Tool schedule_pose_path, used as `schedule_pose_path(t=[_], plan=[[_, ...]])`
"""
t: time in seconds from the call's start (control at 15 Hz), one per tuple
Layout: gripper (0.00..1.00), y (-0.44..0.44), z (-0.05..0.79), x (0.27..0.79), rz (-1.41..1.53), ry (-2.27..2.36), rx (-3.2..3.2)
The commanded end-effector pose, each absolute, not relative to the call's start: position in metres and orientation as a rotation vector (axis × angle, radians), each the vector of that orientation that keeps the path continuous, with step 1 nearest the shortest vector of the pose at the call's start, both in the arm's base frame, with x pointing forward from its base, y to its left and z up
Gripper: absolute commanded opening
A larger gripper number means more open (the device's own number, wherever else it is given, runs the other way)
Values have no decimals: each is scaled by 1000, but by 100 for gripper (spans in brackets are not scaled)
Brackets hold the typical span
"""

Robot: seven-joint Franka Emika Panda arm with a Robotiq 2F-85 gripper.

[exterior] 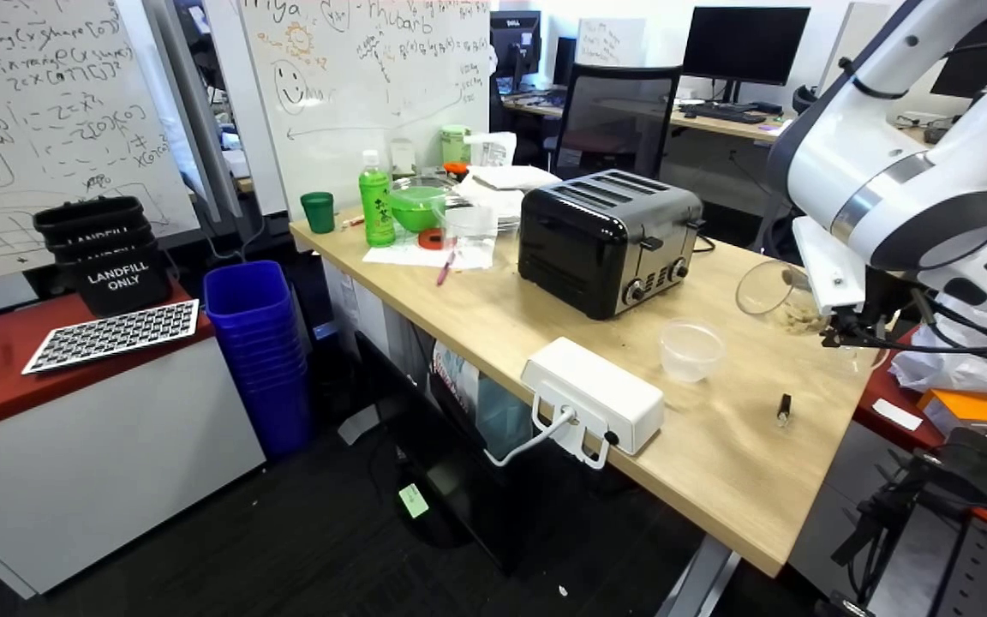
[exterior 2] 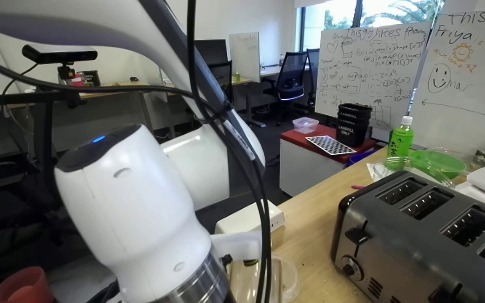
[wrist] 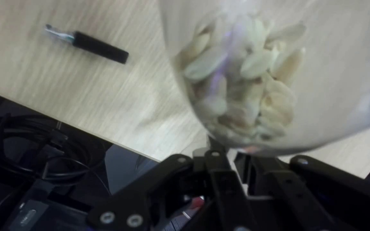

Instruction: Pour the contents in the wine glass into the bowl.

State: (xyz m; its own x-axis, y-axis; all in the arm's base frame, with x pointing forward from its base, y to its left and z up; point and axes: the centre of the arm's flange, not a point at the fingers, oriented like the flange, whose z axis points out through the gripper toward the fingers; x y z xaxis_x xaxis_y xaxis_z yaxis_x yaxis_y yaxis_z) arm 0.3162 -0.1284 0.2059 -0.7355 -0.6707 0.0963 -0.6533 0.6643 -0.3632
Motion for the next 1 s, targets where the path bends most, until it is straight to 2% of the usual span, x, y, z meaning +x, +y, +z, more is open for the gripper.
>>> schedule_pose_path(t=[0.0, 0.87, 0.93], plan=[[4, -125, 226, 339, -677, 2840, -1170], [4, -92, 230, 360, -712, 2770, -1273], [14, -100, 202, 344, -721, 2762, -1270]])
